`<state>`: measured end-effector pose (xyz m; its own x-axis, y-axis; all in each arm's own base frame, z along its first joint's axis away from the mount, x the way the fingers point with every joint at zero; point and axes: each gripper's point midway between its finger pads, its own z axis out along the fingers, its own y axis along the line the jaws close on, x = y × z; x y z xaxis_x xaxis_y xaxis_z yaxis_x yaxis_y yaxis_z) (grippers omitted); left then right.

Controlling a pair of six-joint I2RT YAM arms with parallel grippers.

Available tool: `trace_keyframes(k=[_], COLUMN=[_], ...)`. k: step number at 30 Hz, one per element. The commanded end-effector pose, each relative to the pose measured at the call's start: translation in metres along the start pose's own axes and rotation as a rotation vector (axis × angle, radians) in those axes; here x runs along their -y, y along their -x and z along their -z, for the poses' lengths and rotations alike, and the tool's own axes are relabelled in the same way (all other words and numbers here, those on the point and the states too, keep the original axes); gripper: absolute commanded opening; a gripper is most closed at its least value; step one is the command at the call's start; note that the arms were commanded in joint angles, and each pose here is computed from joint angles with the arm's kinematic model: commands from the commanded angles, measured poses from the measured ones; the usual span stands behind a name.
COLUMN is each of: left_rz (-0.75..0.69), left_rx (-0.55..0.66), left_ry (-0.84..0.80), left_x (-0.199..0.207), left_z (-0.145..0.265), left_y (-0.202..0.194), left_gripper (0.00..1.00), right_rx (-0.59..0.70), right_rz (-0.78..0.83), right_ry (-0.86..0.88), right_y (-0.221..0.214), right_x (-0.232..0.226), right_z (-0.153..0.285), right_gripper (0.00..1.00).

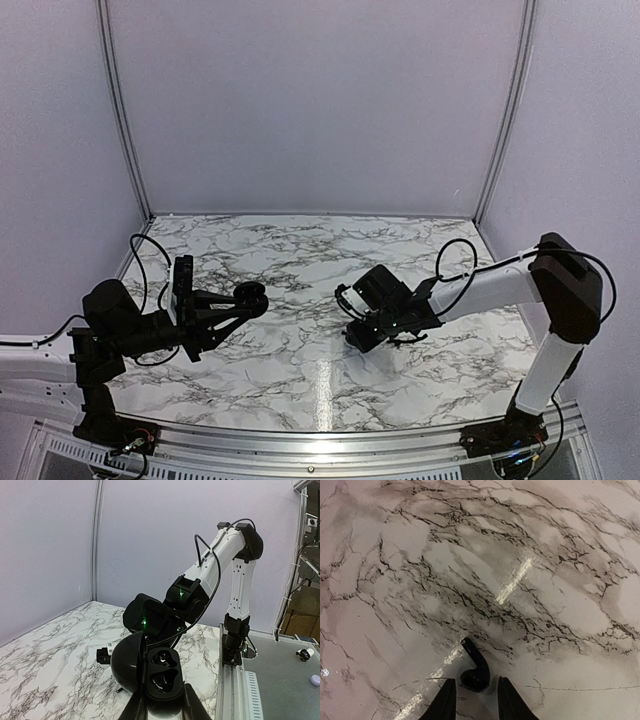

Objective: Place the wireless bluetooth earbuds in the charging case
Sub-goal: Pick up the left earbud from the center of the board.

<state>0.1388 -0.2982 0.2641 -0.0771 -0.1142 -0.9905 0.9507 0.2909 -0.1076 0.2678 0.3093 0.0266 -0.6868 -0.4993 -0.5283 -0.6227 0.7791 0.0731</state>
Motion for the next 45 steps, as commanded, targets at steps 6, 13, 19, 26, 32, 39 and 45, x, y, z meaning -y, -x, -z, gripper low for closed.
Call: trace_keyframes(k=[6,13,19,26,32,39,45], left_rz=[-0.013,-0.013,-0.010,-0.013,-0.002,0.010,0.011], left_rx=[0.009,0.006,0.006,0.006,-0.002,-0.017,-0.016], left_ry=[0.013,0.023,0.031,0.042,0.056,0.061,0.067], left_x=[-0.001,-0.003,-0.004,-0.005,-0.008,-0.009,-0.010], left_z=[0.002,0.003,0.004,0.006,0.008,0.011,0.013], left_y=[0.002,0.000,-0.002,-0.003,-0.009,-0.018,-0.019], left_gripper=[0.00,0.00,0.00,0.00,0.00,0.00,0.00], right_rx=[0.015,0.026,0.029,0.035,0.078,0.116,0.128], right_rz=[-0.001,0.038,0.060,0.075,0.103,0.135,0.090], right_ry=[-0.041,-0.036,-0.033,-0.023,-0.023,-0.018,0.014], right_y=[0.007,0.010,0.012,0.017,0.028,0.039,0.038], right_x=[0.009,0.007,0.007,0.007,0.007,0.005,0.005], right_z=[-0.004,-0.005,-0.007,-0.007,0.005,0.014,0.014], right_gripper=[0.25,0.21,0.22,0.17,0.11,0.12,0.31])
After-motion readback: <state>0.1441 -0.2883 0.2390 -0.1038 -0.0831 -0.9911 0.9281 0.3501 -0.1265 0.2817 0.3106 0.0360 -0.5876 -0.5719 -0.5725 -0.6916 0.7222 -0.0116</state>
